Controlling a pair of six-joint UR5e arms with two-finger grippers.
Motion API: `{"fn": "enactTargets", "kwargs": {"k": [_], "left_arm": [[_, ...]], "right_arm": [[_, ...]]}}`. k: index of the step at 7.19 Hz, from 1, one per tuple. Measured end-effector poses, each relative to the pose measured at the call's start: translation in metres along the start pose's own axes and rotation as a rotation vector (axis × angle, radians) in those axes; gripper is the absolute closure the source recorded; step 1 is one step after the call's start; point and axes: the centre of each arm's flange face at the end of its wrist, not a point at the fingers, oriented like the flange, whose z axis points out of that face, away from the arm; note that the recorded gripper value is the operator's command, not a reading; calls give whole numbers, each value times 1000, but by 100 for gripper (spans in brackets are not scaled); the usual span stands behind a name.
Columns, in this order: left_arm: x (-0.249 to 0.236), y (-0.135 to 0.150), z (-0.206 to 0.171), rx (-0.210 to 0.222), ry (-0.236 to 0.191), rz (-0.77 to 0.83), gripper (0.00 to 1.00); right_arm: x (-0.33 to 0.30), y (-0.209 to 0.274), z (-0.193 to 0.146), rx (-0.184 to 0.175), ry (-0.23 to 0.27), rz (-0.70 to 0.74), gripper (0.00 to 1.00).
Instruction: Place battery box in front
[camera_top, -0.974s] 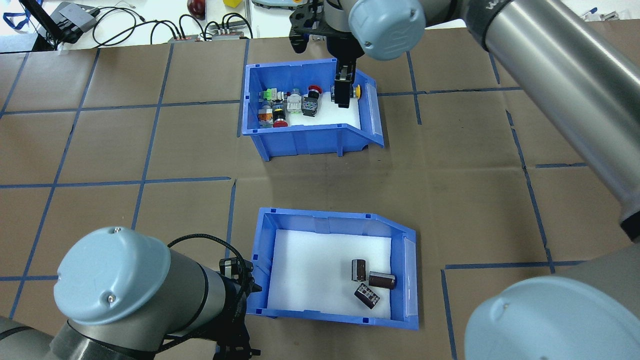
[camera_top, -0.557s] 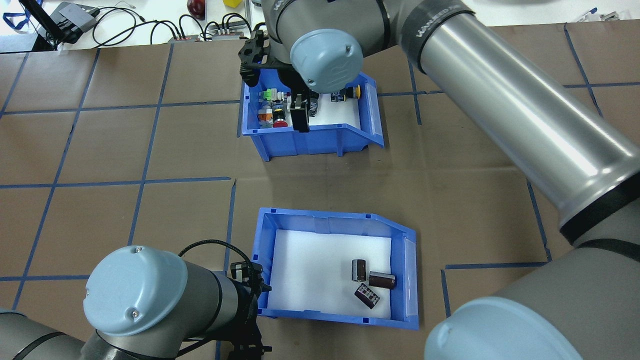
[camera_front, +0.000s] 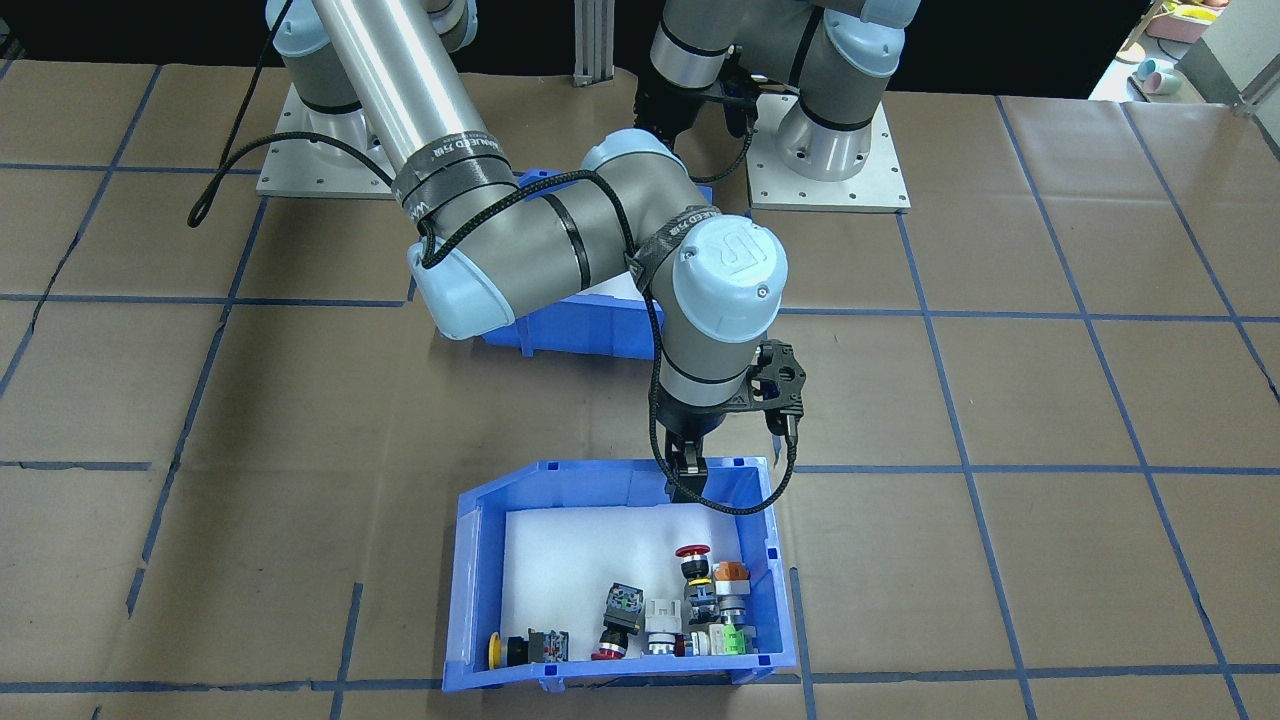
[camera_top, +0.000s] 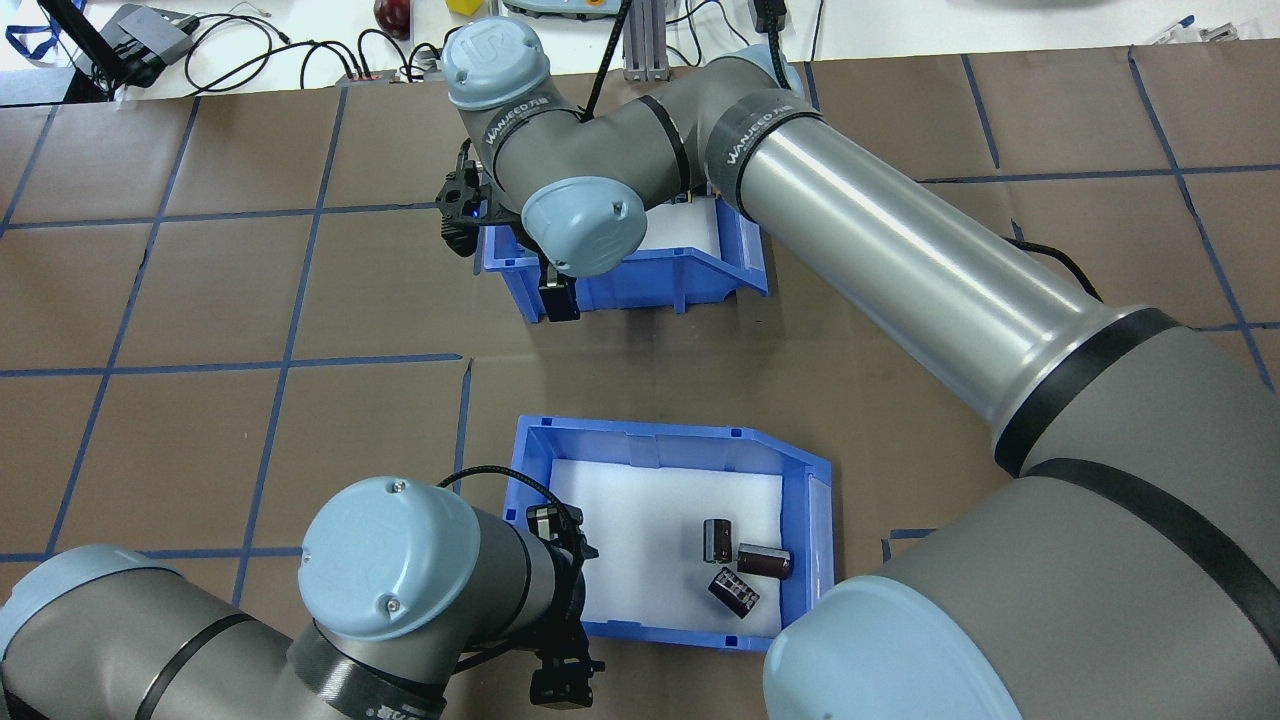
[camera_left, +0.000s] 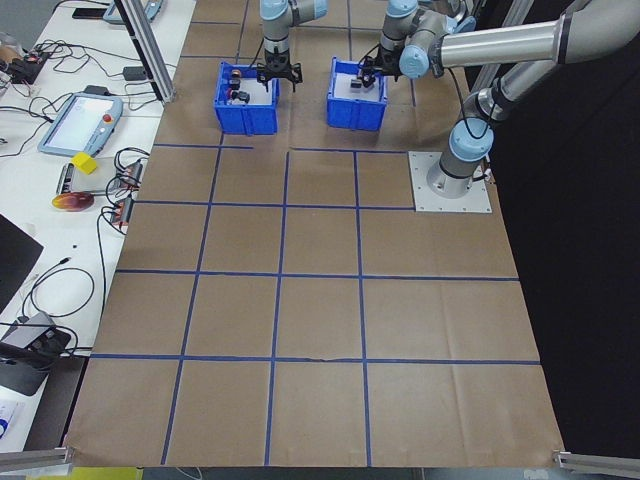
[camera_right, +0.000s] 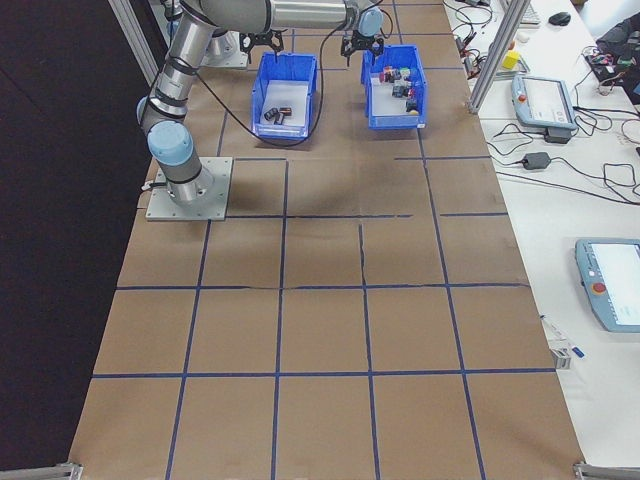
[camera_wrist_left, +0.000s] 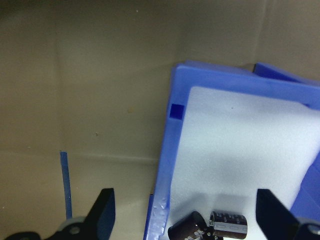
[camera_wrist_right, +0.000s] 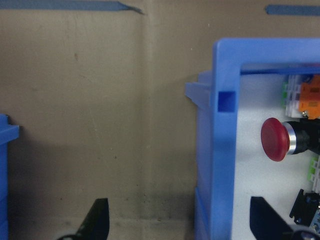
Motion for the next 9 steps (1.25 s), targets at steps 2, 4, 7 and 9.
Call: {"fn": "enactTargets", "kwargs": {"k": [2,4,7,9], "left_arm": [[-5,10,17,21,-31,14,2],[1,15,37,49,-45,31,21],[4,17,53,81,-63,37,52],[6,22,58,70,-44,44,93]], "right_arm": [[0,14,21,-21,-15,13,26],[0,14,25,-20,-12,17,71],[-1,11,16,-24,7,12,92],[8,19,-4,-41,59,21,93]]}}
